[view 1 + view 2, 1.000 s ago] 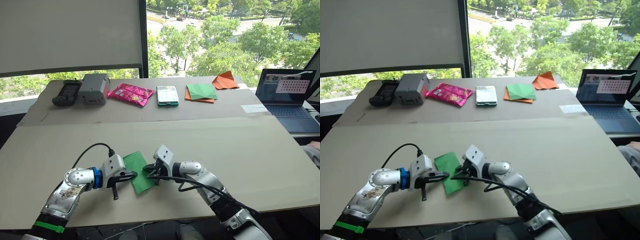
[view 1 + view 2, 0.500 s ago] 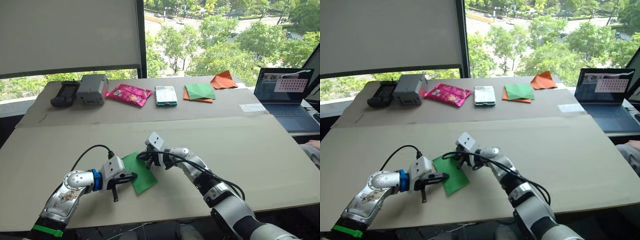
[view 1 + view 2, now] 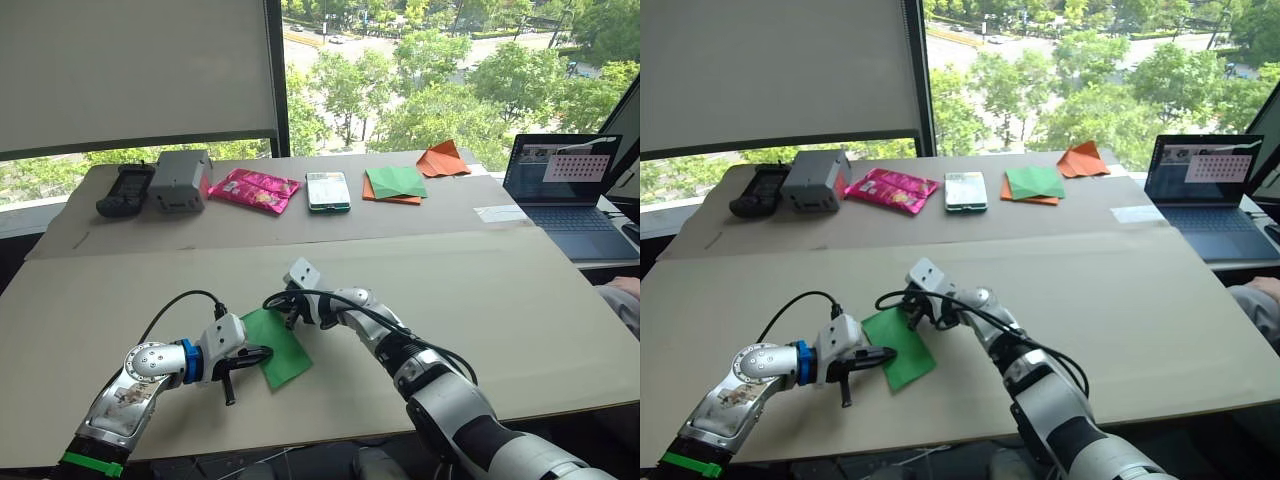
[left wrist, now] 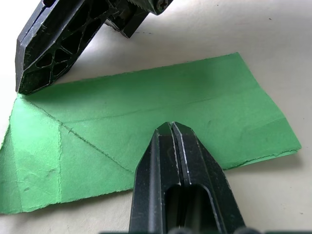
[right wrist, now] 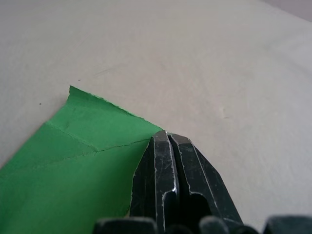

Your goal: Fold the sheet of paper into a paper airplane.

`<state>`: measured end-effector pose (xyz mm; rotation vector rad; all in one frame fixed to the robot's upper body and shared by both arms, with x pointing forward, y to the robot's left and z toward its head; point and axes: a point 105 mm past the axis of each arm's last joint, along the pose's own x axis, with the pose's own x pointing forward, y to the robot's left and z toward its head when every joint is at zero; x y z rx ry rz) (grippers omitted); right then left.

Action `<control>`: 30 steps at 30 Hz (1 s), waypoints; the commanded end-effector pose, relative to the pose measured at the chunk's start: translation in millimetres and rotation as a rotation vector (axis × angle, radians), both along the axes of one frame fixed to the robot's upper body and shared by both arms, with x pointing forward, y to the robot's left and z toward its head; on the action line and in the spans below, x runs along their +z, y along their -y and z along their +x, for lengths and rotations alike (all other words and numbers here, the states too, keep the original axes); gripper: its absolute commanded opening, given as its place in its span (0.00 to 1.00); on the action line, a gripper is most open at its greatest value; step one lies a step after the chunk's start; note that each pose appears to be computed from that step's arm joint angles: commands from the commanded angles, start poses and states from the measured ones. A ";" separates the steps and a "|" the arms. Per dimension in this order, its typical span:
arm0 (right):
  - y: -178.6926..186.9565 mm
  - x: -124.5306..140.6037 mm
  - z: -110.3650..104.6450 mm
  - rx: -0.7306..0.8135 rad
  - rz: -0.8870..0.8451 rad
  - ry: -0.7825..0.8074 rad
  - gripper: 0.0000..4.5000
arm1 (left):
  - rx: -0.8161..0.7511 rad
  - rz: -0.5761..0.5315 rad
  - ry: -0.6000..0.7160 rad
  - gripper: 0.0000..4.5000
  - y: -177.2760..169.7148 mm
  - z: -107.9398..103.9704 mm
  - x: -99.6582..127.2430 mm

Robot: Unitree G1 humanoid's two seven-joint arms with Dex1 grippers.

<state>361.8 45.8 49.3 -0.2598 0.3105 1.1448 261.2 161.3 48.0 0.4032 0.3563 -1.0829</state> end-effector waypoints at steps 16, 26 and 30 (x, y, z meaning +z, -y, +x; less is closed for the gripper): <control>40.3 -67.1 -54.9 0.035 -0.183 -0.169 0.02 | 0.001 0.039 -0.026 0.00 -4.0 0.9 -9.4; 47.7 -75.0 -77.9 0.101 -0.262 -0.183 0.02 | -0.001 0.044 -0.024 0.00 -4.9 2.3 -9.9; 54.5 -79.2 -89.2 0.129 -0.297 -0.205 0.02 | -0.004 0.043 -0.024 0.00 -3.9 2.4 -10.2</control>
